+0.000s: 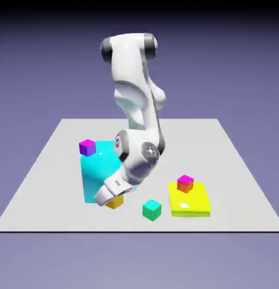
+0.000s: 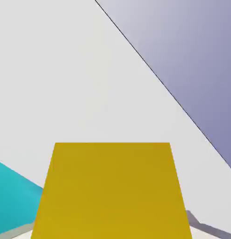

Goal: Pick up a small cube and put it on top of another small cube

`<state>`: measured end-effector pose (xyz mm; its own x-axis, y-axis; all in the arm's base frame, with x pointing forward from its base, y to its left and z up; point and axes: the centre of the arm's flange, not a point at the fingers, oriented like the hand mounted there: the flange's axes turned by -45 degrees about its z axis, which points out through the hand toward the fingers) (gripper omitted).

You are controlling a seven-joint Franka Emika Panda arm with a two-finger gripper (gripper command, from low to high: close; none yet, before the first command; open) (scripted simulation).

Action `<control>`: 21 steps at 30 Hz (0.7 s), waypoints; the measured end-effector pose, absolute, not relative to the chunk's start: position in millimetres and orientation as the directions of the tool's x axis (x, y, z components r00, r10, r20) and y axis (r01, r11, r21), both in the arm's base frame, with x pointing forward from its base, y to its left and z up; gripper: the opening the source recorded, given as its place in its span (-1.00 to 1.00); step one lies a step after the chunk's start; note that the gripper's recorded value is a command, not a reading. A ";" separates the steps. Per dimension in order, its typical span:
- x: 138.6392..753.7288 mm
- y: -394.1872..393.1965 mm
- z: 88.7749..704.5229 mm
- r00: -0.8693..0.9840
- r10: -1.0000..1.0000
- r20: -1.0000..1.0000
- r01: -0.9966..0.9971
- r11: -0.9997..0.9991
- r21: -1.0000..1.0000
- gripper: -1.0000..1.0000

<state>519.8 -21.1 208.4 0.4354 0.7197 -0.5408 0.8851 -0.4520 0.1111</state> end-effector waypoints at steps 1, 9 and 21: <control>515.1 -11.0 210.8 0.381 0.748 -0.544 0.917 -0.382 0.117 -1.00; 460.0 68.3 221.6 -0.130 0.785 -0.606 0.963 0.246 0.111 -1.00; 403.4 107.4 184.6 -0.537 0.529 -0.656 0.703 0.711 -0.002 -1.00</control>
<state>403.4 107.4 184.6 -0.5373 0.5294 -0.6565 0.7031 0.7111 -0.0021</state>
